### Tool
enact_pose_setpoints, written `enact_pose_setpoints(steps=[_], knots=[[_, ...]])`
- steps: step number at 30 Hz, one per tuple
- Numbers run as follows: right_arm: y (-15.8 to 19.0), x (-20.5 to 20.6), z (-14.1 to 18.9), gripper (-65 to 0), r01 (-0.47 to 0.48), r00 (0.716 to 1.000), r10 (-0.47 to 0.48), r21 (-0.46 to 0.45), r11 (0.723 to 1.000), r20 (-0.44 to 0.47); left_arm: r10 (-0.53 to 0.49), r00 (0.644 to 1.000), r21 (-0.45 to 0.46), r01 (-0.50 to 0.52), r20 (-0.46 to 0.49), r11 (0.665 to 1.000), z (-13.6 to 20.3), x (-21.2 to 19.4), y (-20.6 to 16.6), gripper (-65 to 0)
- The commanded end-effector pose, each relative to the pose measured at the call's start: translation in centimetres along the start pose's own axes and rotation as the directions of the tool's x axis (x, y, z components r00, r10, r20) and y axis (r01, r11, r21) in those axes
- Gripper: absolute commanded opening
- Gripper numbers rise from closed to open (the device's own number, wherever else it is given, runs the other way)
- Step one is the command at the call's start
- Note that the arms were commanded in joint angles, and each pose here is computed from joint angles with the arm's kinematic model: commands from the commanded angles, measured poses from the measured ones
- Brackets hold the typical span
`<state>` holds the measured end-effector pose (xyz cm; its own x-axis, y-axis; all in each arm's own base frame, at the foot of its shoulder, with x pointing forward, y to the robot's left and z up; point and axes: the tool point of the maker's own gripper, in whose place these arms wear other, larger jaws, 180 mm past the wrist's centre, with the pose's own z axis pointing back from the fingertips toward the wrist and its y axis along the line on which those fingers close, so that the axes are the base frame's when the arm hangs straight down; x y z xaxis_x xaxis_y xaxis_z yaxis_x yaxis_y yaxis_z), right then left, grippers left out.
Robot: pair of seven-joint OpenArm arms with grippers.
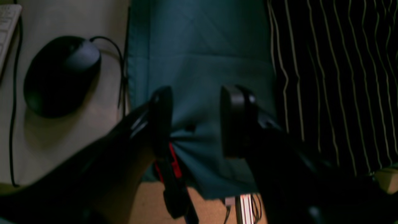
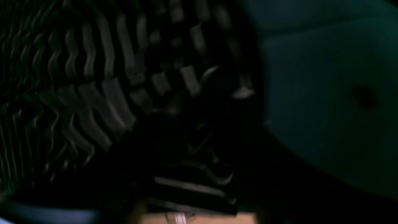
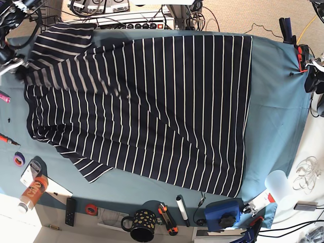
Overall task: Layout the t-shirt on the table in an organized manner, then fold the t-shirt properly
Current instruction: 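Grasp the shirt collar corner with the right gripper and pull it outward, then release the shirt and raise both grippers away from it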
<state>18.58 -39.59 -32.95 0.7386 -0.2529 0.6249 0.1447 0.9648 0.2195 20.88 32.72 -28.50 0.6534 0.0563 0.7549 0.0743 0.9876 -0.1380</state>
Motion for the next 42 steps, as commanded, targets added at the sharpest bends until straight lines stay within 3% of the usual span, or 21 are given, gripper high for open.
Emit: enact_pose_setpoints(steps=[1, 5, 12, 17, 23, 30, 35, 42], knots=[[-0.3, 1.2, 0.7, -40.5, -0.041, 0.999, 0.041, -0.012, 0.999, 0.007, -0.032, 0.999, 0.001, 0.032, 0.04, 0.999, 0.5, 1.5, 0.1, -41.2], [-1.3, 0.9, 1.7, -40.4, -0.055, 0.998, 0.054, -0.04, 0.998, -0.012, -0.032, 0.999, 0.001, 0.032, 0.039, 0.999, 0.5, 1.4, 0.1, -41.2], [-3.5, -0.2, 5.7, -40.5, 0.048, 0.996, -0.043, -0.069, 0.996, 0.076, -0.032, 0.999, 0.001, 0.032, 0.04, 0.999, 0.5, 1.5, 0.1, -41.2], [-4.1, -3.0, 6.3, -40.5, 0.057, 0.998, -0.058, -0.099, 0.993, -0.005, -0.032, 0.998, 0.001, 0.032, 0.049, 0.999, 0.5, 1.6, 0.1, -41.2], [-4.5, -6.9, 4.7, -40.5, 0.059, 0.992, -0.077, -0.177, 0.982, -0.098, -0.035, 0.998, 0.0, 0.035, 0.056, 0.999, 0.5, 1.8, 0.0, -41.2], [-2.3, -7.7, 1.3, -40.5, -0.045, 0.986, 0.024, -0.126, 0.991, -0.166, -0.035, 0.998, 0.0, 0.035, 0.06, 0.999, 0.5, 1.8, 0.0, -41.2], [0.0, -9.6, -0.9, -40.5, -0.124, 0.957, 0.104, -0.058, 0.991, -0.27, -0.034, 0.998, 0.0, 0.035, 0.059, 0.999, 0.5, 1.8, 0.0, -41.2], [3.6, -13.8, -2.4, -40.5, -0.08, 0.923, 0.088, 0.037, 0.996, -0.375, -0.035, 0.998, 0.0, 0.035, 0.053, 0.999, 0.5, 1.7, 0.0, -41.2]])
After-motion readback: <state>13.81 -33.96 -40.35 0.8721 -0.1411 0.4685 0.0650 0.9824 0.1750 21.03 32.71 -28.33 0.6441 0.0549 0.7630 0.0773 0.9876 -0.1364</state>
